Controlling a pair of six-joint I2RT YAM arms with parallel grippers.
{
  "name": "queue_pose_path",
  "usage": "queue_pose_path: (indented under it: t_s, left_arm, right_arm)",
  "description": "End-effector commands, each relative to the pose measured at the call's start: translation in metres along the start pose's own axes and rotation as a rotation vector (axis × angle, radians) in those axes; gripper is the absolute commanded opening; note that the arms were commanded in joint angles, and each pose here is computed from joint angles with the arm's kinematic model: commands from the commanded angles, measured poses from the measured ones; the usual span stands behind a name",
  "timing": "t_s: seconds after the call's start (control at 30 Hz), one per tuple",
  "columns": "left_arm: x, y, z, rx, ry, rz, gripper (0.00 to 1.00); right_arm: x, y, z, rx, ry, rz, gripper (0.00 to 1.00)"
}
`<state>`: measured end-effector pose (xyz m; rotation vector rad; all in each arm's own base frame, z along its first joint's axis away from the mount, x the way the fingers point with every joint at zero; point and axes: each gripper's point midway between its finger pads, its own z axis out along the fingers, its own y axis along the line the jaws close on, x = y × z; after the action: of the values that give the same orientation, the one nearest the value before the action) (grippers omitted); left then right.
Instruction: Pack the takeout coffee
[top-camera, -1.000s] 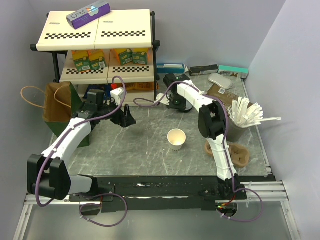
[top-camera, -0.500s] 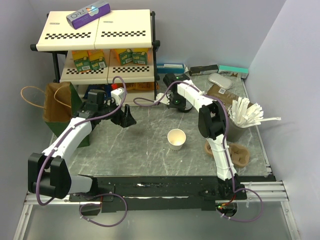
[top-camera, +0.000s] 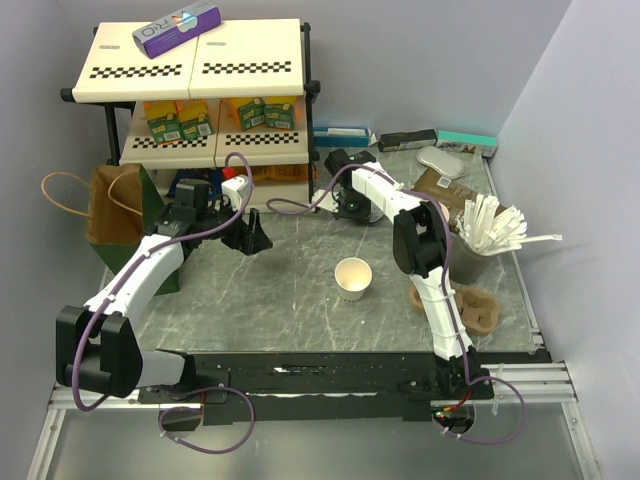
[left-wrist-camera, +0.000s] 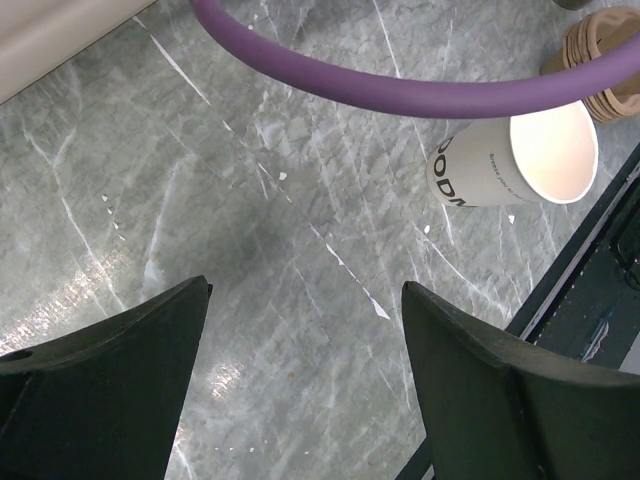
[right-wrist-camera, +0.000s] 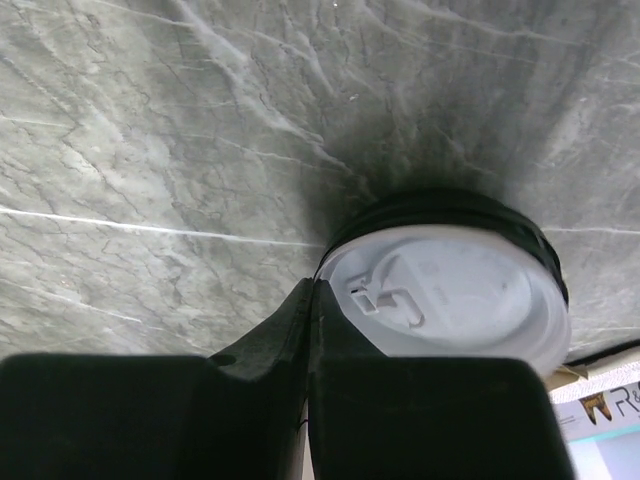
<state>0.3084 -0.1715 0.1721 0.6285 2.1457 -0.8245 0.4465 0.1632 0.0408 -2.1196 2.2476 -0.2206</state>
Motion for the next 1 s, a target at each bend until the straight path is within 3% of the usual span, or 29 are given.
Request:
queue_pose_path:
  t_s: [0.0,0.27,0.53,0.97]
  left_arm:
    - [-0.011,0.000,0.000,-0.001,-0.034,0.024,0.84]
    - [-0.011,0.000,0.001,0.000,-0.034,0.018,0.84]
    - [-0.010,0.001,0.002,-0.001,-0.035,0.016,0.84]
    - [-0.012,0.000,0.001,-0.003,-0.030,0.022,0.84]
  right_arm:
    - [-0.001,-0.006,-0.014,0.028,0.006,-0.004,0.02]
    - [-0.004,-0.012,-0.031,0.069,-0.021,-0.003,0.00]
    - [-0.013,-0.006,-0.080,0.104,-0.109,0.009,0.00]
    - [-0.019,0.004,-0.096,0.093,-0.167,0.071,0.00]
